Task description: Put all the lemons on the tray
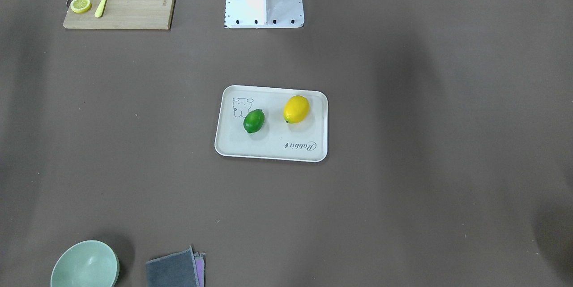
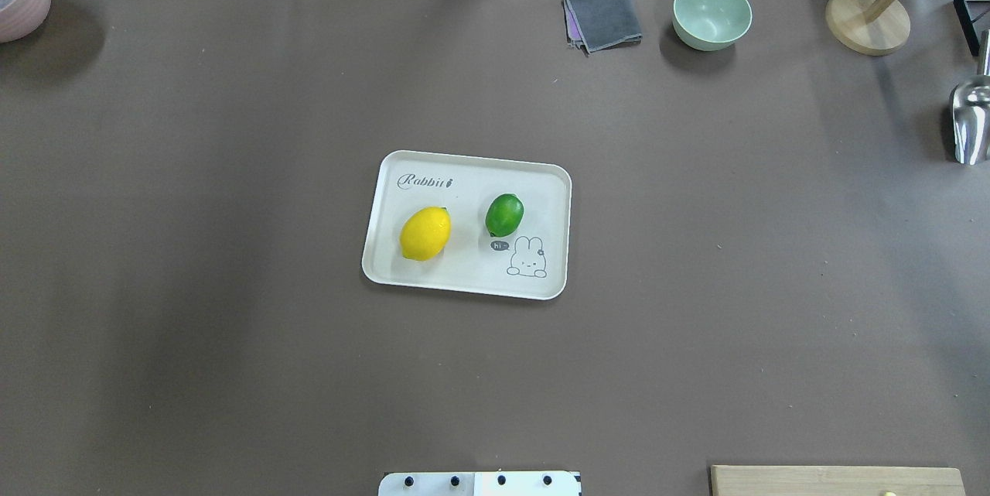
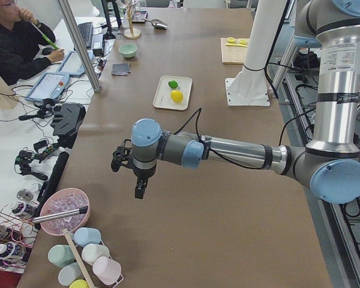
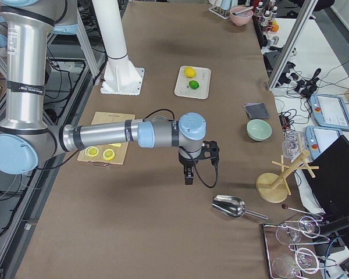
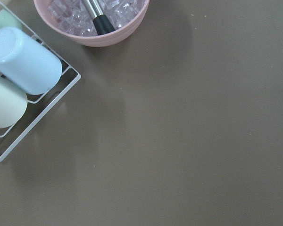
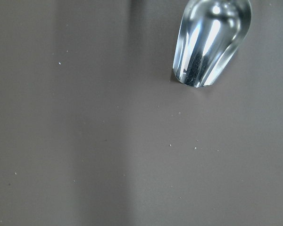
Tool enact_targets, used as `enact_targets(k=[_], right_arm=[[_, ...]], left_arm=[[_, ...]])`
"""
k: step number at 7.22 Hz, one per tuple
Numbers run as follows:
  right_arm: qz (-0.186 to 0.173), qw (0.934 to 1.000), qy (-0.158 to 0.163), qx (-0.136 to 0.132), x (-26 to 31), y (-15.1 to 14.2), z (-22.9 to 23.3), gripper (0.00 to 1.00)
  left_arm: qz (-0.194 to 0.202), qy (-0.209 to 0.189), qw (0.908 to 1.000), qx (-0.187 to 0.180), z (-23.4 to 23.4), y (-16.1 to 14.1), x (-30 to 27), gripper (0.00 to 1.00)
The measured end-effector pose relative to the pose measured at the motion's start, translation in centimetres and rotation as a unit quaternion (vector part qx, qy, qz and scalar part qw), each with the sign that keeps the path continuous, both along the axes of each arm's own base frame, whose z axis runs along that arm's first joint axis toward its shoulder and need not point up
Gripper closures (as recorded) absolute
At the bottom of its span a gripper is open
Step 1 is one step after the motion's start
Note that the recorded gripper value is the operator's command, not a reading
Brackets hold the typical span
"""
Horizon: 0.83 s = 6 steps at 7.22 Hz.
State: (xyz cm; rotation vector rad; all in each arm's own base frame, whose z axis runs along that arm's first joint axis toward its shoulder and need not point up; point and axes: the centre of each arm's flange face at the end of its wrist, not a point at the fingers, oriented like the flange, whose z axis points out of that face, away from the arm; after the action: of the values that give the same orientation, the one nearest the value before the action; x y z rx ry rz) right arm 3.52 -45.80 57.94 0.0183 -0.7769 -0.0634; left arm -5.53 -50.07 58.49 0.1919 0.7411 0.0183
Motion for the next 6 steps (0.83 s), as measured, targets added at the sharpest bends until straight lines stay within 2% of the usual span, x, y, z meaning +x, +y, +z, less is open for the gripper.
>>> enact_targets(k=[2, 6], right_arm=[[-0.001, 0.9999, 0.002, -0.017, 0.0, -1.7, 1.0, 0.00], [-0.001, 0.9999, -0.001, -0.011, -0.1, -2.6, 4.2, 0.00]], left_arm=[[0.000, -0.001, 0.9999, -0.013, 0.8, 0.2, -0.1, 0.02], [0.000, -0.001, 0.9999, -0.016, 1.2, 0.2, -0.1, 0.02]])
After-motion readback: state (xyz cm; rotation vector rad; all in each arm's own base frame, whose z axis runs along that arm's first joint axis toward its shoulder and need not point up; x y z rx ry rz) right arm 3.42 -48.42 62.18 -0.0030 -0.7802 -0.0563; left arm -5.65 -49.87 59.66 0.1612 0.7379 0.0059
